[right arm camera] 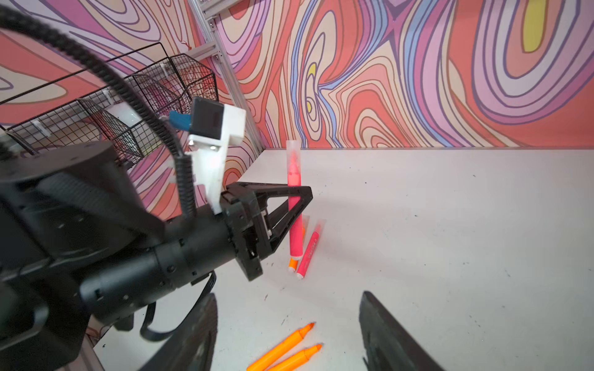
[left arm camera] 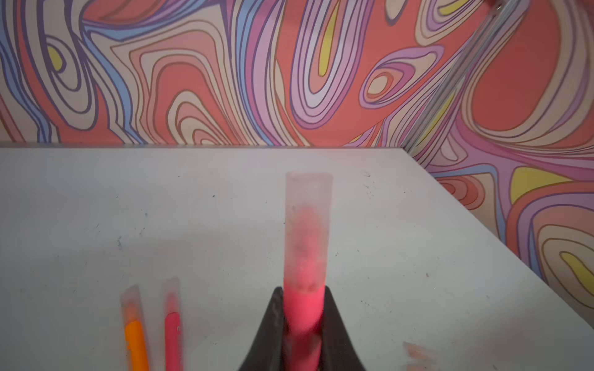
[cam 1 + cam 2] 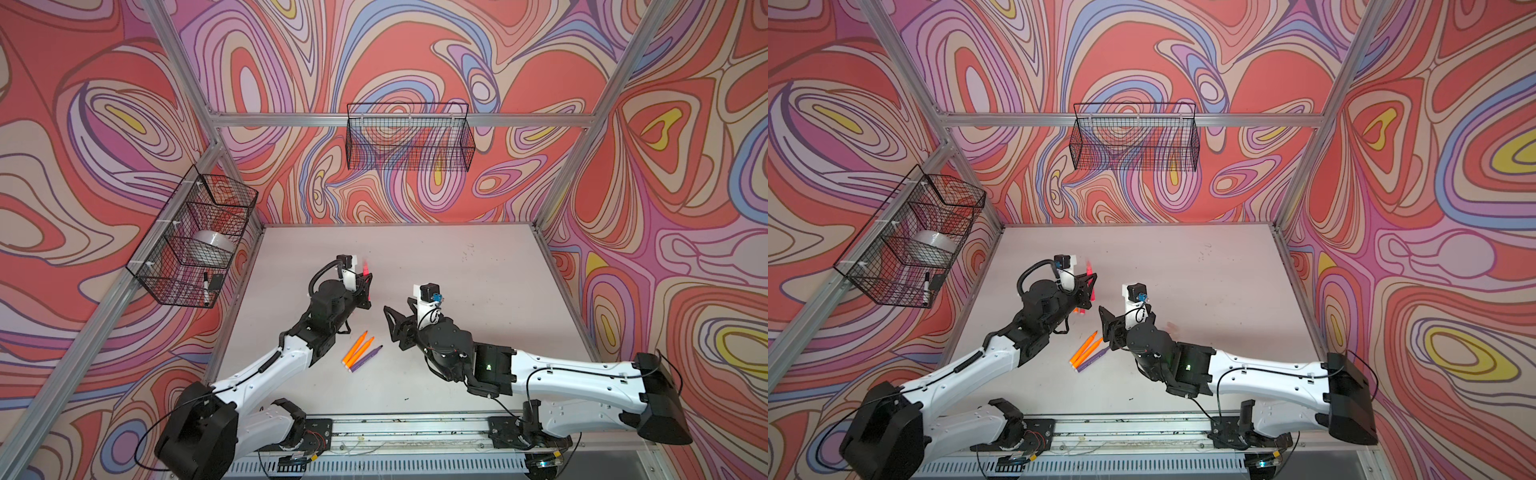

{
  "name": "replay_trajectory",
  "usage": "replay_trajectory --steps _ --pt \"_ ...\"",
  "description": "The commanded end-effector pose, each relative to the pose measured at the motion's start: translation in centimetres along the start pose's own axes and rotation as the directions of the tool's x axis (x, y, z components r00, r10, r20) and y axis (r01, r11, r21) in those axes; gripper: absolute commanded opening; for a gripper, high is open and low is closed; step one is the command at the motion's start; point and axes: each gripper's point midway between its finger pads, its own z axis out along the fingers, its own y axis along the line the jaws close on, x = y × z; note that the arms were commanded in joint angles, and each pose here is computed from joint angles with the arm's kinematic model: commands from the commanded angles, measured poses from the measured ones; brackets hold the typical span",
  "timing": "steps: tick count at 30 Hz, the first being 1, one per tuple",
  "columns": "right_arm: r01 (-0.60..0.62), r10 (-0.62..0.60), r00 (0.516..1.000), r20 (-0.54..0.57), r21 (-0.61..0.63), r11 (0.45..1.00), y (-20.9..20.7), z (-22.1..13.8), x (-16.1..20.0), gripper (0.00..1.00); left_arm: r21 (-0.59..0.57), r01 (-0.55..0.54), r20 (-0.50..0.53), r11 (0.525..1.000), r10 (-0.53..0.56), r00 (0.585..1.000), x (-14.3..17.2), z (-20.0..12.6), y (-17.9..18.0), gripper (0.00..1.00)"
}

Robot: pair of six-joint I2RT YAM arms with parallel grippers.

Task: Insert pens into pen caps
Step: Place the pen at the center of the table.

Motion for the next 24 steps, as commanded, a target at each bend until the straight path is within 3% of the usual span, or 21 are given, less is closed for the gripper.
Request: replay_trajectory --steps 1,6,12,24 --pt "0.030 -0.027 0.999 -0.036 0.085 0.996 -2.5 -0.3 1.9 0.73 -0.162 0.018 -0.199 0.987 -0.051 0.979 4.0 1.5 3.0 0.00" --pt "0.031 -0.021 0.997 -0.078 0.131 0.991 -3.9 -0.3 3.2 0.75 -0.251 -0.006 -0.329 0.968 -0.079 0.941 7.6 3.6 5.0 0.00" --pt "0.013 0.005 0.994 -0.111 0.160 0.987 -5.3 0.0 4.4 0.76 -0.310 -0.043 -0.493 0.950 -0.122 0.862 11.8 6.1 6.6 0.00" --pt "-0.012 0.037 0.989 -0.141 0.172 0.985 -6.2 0.9 5.5 0.77 -0.384 -0.106 -0.606 0.917 -0.164 0.778 16.3 8.2 9.0 0.00"
